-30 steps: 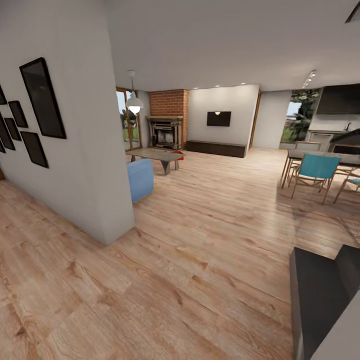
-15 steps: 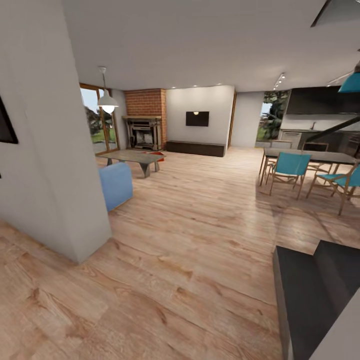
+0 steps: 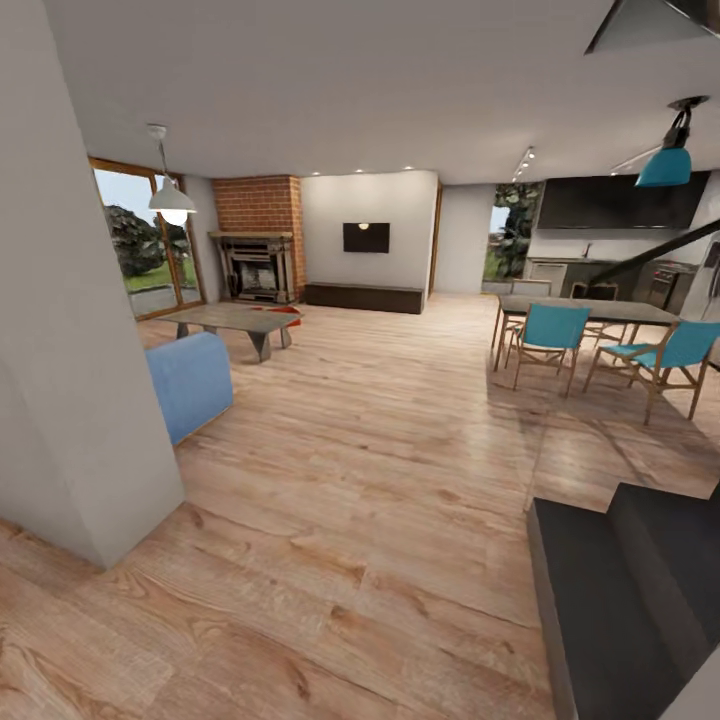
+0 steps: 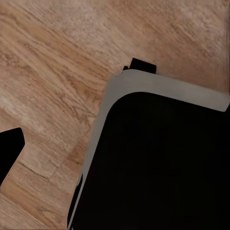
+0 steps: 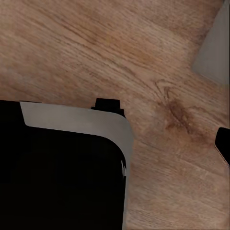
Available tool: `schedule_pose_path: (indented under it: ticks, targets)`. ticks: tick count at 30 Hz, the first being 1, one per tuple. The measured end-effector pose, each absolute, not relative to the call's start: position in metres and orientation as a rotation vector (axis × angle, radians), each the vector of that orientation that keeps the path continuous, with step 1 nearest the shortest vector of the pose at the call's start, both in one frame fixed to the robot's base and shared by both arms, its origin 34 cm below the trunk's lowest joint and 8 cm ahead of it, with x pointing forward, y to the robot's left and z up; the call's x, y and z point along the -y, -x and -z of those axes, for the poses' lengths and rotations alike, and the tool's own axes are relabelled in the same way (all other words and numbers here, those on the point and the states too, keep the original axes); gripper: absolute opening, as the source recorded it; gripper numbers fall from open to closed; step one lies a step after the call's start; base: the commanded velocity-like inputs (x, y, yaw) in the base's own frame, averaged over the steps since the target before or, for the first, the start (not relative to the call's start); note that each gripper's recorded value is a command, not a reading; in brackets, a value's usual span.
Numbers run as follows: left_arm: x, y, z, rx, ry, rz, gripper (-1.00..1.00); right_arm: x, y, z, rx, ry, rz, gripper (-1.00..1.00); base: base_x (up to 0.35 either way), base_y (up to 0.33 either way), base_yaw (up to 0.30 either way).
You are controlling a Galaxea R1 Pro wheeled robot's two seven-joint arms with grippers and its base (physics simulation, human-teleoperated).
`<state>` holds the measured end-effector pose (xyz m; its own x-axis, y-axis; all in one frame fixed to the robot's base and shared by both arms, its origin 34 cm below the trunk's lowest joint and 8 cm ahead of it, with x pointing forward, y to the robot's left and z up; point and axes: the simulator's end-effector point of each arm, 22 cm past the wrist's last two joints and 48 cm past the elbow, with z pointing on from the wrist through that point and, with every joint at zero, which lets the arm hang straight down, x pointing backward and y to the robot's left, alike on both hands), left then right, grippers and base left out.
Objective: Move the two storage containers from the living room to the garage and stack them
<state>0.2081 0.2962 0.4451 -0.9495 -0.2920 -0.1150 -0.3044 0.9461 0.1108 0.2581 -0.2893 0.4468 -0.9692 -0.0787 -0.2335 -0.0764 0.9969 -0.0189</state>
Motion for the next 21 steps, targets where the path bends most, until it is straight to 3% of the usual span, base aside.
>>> schedule_pose_path:
  ticks: [10,21]
  targets:
    - [-0.2956,-0.208,-0.445,-3.003,0.461,-0.193,1.0,0.286,-0.2574,-0.4466,-2.895,0.295,0.013,1.0,0.324,0.0,-0.003]
    - [-0.2955,-0.208,-0.445,-3.003,0.46,-0.193,1.0,0.2858,-0.2575,-0.4466,-2.893,0.308,0.013,1.0,0.324,0.0,0.0]
